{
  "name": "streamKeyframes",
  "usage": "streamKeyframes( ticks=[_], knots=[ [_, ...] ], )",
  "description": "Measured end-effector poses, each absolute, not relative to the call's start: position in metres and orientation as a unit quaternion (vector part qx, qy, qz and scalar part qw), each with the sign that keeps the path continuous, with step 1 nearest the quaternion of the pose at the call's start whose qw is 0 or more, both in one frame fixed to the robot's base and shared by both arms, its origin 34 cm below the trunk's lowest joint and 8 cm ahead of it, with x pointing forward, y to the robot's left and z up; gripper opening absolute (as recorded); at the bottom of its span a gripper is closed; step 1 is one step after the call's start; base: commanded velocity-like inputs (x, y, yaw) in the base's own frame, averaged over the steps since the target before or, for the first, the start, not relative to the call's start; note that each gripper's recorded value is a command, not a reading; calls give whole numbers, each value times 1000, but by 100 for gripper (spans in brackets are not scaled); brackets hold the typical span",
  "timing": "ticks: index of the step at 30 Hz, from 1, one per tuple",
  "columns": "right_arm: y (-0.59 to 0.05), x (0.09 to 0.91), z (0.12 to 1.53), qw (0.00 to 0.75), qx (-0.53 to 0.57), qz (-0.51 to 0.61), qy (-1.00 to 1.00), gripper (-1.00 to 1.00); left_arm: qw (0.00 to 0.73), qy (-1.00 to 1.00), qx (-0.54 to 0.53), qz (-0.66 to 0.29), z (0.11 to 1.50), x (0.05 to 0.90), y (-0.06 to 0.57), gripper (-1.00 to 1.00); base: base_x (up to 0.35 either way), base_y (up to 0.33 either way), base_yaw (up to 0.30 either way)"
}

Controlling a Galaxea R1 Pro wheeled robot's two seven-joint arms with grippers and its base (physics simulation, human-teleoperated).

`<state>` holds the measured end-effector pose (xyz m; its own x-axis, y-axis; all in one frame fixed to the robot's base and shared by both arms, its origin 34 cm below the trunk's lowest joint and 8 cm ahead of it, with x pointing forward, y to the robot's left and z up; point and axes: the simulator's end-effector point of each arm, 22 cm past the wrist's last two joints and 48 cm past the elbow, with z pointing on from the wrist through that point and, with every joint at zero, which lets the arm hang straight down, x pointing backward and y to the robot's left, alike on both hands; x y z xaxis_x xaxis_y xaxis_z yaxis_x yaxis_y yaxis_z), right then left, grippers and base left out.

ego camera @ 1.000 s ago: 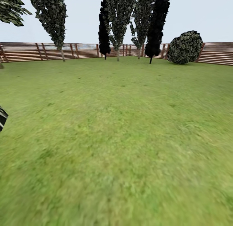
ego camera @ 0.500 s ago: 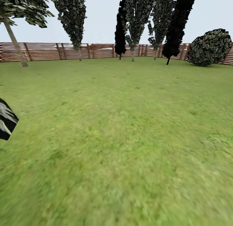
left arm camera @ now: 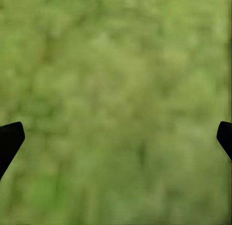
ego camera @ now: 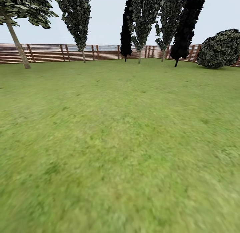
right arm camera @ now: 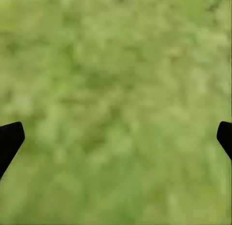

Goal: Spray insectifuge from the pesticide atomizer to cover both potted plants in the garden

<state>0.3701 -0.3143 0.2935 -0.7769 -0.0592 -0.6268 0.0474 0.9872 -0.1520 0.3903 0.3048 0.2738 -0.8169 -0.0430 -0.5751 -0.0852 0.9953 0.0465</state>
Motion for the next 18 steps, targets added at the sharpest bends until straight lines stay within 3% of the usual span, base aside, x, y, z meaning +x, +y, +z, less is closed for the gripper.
streamKeyframes(
  ticks=[13, 18],
  knots=[
    [-314, 370, 293, 334, -3, -80, 939, 100, 301, 953, -34, 35, 274, 390, 305, 100, 339, -78, 2],
    [-314, 370, 293, 334, -3, -80, 939, 100, 301, 952, -34, 35, 274, 390, 305, 100, 339, -78, 98]
  ],
)
